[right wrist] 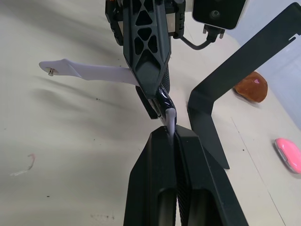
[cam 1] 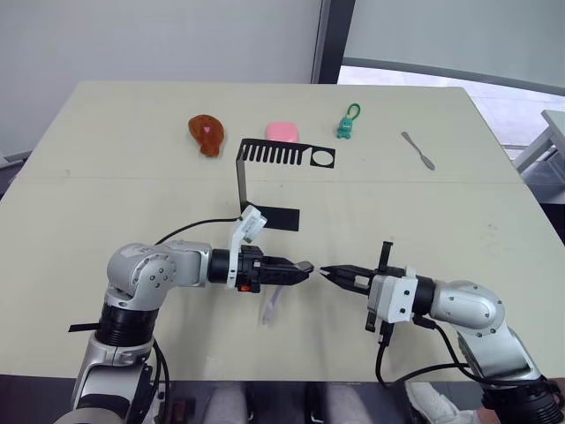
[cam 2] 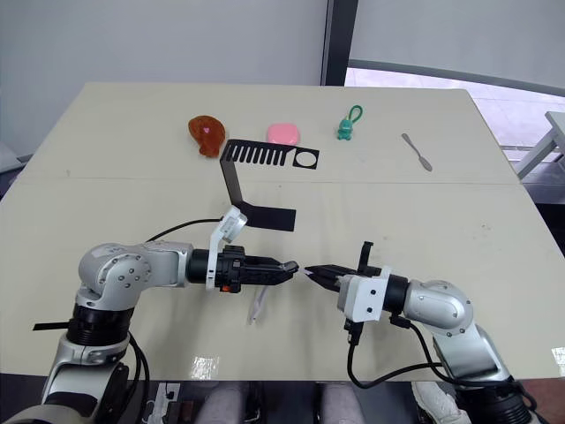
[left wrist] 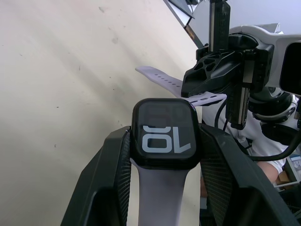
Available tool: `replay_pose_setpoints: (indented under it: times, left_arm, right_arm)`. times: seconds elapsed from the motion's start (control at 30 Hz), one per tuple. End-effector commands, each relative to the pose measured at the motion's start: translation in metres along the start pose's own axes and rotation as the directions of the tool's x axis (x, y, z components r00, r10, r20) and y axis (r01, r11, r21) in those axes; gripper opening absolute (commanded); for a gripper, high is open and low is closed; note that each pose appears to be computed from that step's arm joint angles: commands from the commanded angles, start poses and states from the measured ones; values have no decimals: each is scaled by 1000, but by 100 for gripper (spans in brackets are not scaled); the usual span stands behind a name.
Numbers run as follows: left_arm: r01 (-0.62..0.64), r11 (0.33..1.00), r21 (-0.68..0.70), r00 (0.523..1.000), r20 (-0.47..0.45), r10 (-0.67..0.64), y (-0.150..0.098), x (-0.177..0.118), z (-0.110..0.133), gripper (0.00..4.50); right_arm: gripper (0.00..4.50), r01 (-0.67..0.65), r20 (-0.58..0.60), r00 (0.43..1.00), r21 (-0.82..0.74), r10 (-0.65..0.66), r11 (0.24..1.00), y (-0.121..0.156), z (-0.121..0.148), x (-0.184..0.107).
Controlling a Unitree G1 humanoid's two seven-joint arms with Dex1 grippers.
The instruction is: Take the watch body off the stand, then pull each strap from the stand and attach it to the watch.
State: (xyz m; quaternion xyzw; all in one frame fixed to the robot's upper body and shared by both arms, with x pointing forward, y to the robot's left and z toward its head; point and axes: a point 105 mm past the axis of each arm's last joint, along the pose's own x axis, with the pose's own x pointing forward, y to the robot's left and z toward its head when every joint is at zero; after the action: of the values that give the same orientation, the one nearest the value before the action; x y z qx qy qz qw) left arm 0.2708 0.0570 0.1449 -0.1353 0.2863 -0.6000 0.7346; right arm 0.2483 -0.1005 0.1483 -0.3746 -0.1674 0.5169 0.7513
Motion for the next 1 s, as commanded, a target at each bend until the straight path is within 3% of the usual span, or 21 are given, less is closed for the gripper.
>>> replay_pose_setpoints:
  times: [0.03, 1.0]
  left_arm:
    - [82, 995, 53, 997, -6, -82, -19, 9, 5, 160]
    - [90, 995, 43, 996, -26, -89, -21, 13, 1, 160]
  right_arm:
    - [0, 16, 62, 998, -30, -14, 999, -3, 15, 7]
    - [0, 31, 48, 998, -57, -29, 998, -8, 14, 14]
